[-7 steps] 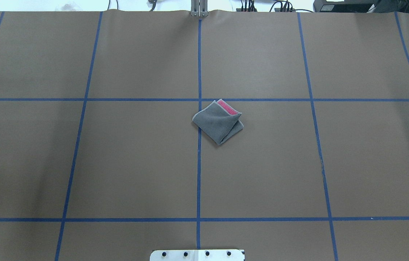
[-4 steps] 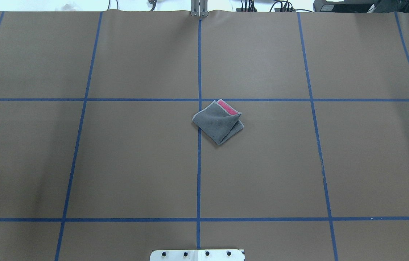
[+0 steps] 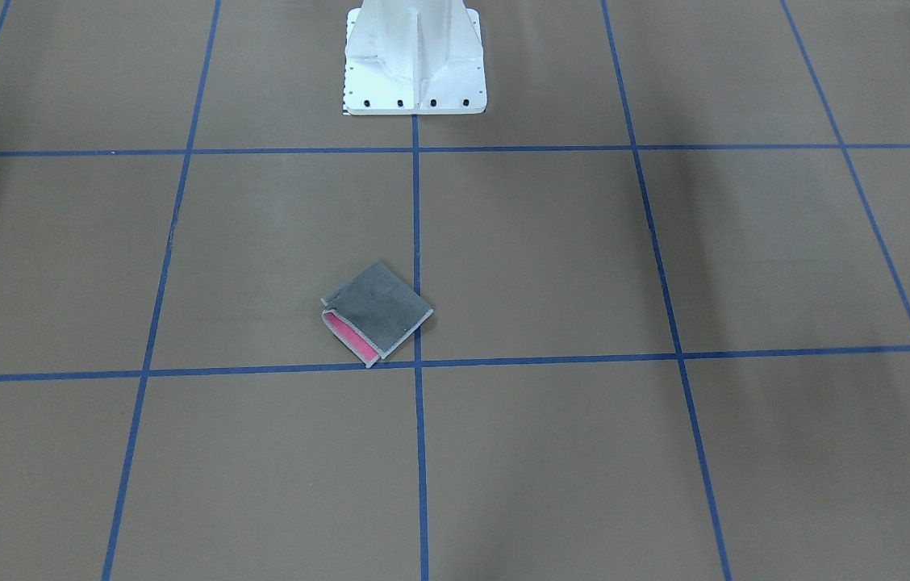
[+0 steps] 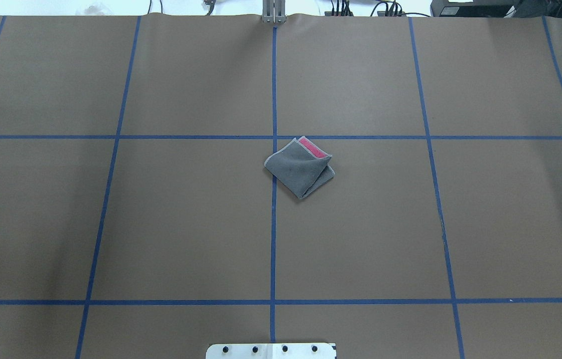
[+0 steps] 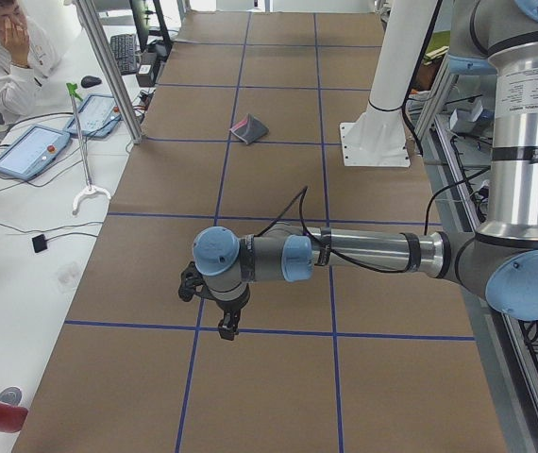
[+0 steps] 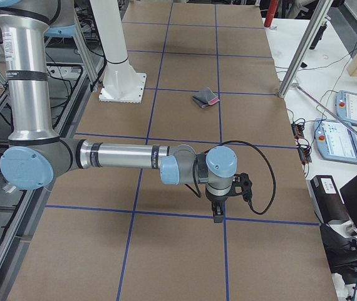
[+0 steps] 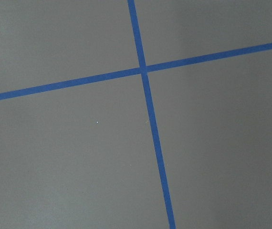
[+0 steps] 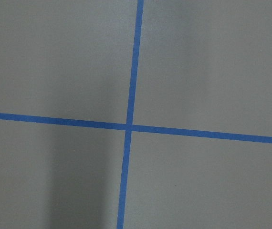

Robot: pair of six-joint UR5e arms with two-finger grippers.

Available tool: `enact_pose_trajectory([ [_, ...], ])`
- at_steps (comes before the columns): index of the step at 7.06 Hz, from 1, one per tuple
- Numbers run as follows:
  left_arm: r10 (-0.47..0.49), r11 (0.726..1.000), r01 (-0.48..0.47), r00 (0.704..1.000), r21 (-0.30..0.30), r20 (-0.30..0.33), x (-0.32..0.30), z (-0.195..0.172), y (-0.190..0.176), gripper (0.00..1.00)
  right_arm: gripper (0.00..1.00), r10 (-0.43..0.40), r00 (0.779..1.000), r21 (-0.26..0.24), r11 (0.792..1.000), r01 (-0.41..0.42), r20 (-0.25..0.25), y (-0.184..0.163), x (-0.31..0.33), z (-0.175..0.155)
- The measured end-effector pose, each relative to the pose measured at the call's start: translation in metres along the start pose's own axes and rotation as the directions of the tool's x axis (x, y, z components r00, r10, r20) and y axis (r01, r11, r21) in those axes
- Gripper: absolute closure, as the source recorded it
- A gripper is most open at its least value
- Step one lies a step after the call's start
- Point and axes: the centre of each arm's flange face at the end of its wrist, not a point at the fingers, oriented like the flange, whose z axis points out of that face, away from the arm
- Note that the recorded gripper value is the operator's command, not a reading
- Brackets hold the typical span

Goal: Fold towel twice with both arms

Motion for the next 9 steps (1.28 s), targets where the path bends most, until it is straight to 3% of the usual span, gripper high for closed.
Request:
enact_pose_trajectory([
  [9, -0.001, 1.0, 0.001, 1.0, -0.001, 0.0, 0.001, 0.0, 0.004, 0.0, 0.01, 0.019, 1.0, -0.02, 1.0, -0.019, 0.001, 0.019, 0.011, 0.015],
])
